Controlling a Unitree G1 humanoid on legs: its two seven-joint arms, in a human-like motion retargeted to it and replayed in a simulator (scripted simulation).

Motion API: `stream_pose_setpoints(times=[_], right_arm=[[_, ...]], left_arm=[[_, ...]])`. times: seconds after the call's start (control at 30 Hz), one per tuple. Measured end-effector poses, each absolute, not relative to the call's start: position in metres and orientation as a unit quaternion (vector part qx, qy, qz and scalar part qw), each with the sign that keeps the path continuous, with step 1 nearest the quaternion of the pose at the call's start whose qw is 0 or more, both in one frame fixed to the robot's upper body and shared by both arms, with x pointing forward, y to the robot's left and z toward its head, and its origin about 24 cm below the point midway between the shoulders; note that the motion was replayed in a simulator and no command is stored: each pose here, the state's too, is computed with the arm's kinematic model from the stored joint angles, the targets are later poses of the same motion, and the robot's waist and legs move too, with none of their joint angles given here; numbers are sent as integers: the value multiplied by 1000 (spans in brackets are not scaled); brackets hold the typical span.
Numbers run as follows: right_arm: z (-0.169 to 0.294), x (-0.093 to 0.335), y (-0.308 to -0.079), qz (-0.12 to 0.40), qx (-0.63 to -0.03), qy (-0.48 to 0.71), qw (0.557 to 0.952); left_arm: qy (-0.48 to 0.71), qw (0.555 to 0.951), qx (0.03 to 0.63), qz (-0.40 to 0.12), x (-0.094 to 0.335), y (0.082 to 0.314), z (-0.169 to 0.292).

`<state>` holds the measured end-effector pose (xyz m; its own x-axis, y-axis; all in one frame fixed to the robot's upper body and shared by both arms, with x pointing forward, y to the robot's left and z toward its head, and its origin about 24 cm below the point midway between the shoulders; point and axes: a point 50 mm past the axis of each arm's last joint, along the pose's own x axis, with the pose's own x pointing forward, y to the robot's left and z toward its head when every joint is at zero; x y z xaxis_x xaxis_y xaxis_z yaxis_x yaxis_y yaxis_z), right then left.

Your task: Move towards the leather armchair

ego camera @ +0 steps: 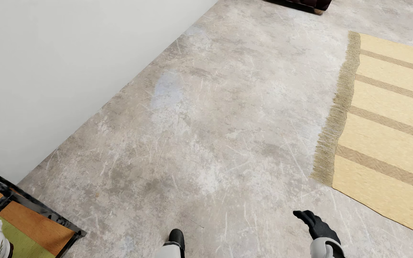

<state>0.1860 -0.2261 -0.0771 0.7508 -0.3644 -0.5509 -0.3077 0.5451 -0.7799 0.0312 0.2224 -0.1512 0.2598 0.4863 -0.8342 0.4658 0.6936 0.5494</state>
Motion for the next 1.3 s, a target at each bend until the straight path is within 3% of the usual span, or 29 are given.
stream_pose_setpoints(times=[0.1, 0.17, 0.2, 0.3, 0.33, 0.43, 0.57, 0.67, 0.73, 0.83, 0.9, 0.97, 1.0, 1.03, 1.1, 1.13, 1.17, 1.27, 1.3], right_arm=[[-67, 199, -228, -30, -476, 334, 813], [-76, 178, -233, -51, -466, 368, 803], [-87, 165, -230, -41, -469, 395, 789], [-116, 144, -204, 135, -497, 451, 729], [-121, 134, -200, 156, -488, 465, 722], [-134, 89, -191, 120, -445, 506, 729], [-150, 38, -181, 172, -423, 574, 680], [-155, 14, -181, 214, -424, 603, 641], [-155, 11, -184, 209, -419, 611, 638], [-154, 19, -189, 142, -397, 623, 658], [-153, 38, -195, 99, -397, 622, 668], [-144, 80, -200, 49, -398, 578, 711], [-137, 99, -203, 25, -404, 543, 736], [-128, 121, -204, 8, -415, 501, 759], [-105, 162, -200, 2, -436, 412, 800], [-93, 179, -196, 5, -445, 368, 816], [-81, 192, -191, 10, -448, 325, 833], [-59, 213, -175, 31, -448, 252, 857], [-58, 215, -169, 40, -449, 246, 858]], left_arm=[[652, 672, 340, -92, 18, 197, -160], [653, 664, 347, -107, 24, 184, -163], [647, 666, 357, -101, 29, 180, -163], [586, 715, 374, -64, 68, 175, -156], [557, 728, 393, -70, 86, 176, -152], [468, 773, 428, -41, 147, 190, -128], [310, 849, 423, 66, 207, 204, -78], [269, 866, 415, 73, 223, 200, -63], [290, 862, 411, 64, 215, 195, -71], [387, 820, 422, 7, 172, 188, -109], [465, 751, 458, -101, 129, 182, -137], [504, 678, 479, -238, 96, 178, -152], [530, 666, 467, -240, 84, 182, -155], [553, 669, 454, -200, 73, 189, -156], [585, 695, 415, -60, 54, 200, -156], [596, 693, 405, -20, 44, 201, -156], [604, 688, 402, -16, 36, 198, -157], [613, 681, 384, -113, 25, 186, -162], [617, 687, 364, -121, 25, 184, -162]])
